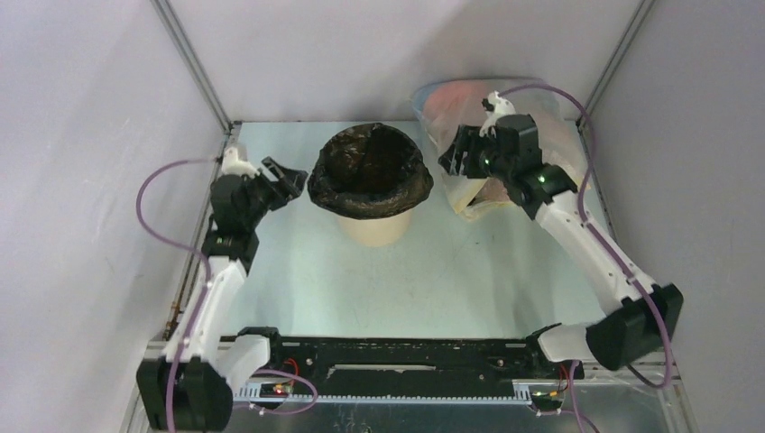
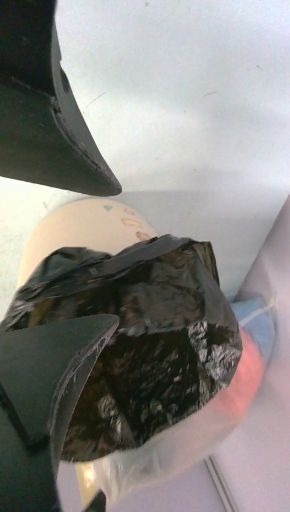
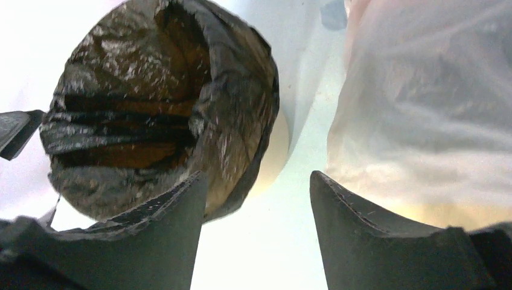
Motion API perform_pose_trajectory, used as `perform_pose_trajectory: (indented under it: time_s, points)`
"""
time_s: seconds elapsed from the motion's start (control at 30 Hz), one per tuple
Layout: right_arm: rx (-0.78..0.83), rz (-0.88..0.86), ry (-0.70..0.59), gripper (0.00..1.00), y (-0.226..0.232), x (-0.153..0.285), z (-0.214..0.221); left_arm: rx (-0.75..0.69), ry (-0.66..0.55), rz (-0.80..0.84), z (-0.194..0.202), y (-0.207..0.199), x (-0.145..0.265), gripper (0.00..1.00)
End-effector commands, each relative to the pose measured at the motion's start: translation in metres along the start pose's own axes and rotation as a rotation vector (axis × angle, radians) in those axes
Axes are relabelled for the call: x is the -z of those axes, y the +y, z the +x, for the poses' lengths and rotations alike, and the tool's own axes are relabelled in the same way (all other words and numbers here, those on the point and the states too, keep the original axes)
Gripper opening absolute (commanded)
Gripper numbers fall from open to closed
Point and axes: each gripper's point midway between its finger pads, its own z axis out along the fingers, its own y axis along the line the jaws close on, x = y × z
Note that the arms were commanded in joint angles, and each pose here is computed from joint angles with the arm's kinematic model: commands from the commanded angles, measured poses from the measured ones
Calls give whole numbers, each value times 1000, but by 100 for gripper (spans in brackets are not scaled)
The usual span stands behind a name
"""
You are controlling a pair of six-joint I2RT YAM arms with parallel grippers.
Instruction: Put the trash bags into the trash bin
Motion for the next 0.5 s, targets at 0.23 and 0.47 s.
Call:
perform_pose_trajectory:
  time_s: [0.23,0.47]
  points:
    - [-211,-129,-77,66,23,33,45,224,-176,35,10,-4,70,88]
    - [-388,-117,-54,63,26,19,66,308,-84,95,32,-10,57,82]
